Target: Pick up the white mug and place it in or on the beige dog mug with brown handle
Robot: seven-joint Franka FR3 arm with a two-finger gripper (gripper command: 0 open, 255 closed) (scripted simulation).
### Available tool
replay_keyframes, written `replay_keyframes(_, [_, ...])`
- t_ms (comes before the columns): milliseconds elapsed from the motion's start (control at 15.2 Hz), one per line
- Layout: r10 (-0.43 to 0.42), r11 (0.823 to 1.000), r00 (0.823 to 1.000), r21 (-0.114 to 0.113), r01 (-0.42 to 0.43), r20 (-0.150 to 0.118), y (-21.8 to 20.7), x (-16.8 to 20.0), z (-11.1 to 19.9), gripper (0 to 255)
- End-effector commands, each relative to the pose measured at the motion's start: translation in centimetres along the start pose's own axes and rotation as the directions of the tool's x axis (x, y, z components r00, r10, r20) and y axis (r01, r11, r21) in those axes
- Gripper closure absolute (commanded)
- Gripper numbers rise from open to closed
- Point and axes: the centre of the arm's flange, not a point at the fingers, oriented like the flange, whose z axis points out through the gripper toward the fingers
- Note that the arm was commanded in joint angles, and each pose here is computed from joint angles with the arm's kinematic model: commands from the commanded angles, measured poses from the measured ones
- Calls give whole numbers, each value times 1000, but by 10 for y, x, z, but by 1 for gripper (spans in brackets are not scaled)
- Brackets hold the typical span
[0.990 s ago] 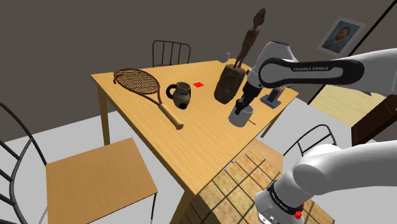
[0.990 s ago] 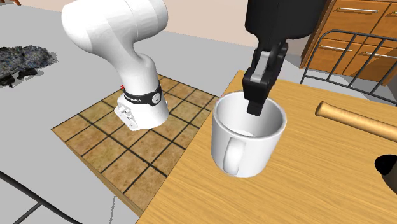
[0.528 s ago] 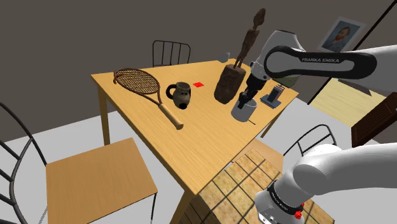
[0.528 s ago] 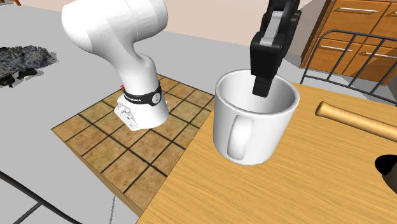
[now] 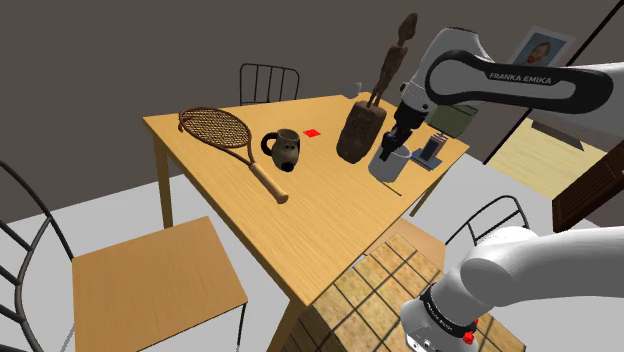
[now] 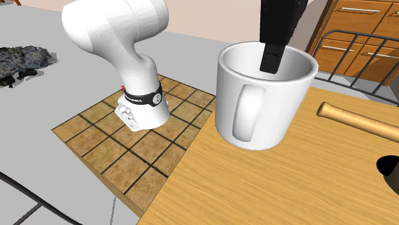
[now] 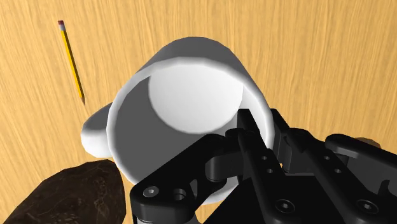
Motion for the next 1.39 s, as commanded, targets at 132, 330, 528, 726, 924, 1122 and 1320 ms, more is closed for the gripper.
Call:
replay_keyframes(132, [0, 1000, 1000, 0, 0, 0, 0, 1, -22, 255])
replay_keyframes(330, [0, 1000, 1000, 0, 0, 0, 0, 1, -38, 255])
replay_keyframes(528, [0, 1000, 1000, 0, 0, 0, -5, 14, -45, 255])
replay_keyframes(726, [0, 1000, 1000, 0, 0, 0, -21, 50, -48, 255])
replay_keyframes(924, [0, 1000, 1000, 0, 0, 0, -36, 86, -50, 255])
replay_keyframes(1122, [0, 1000, 1000, 0, 0, 0, -51, 123, -53, 255])
replay_keyframes(1320, [0, 1000, 1000, 0, 0, 0, -66, 159, -55, 255])
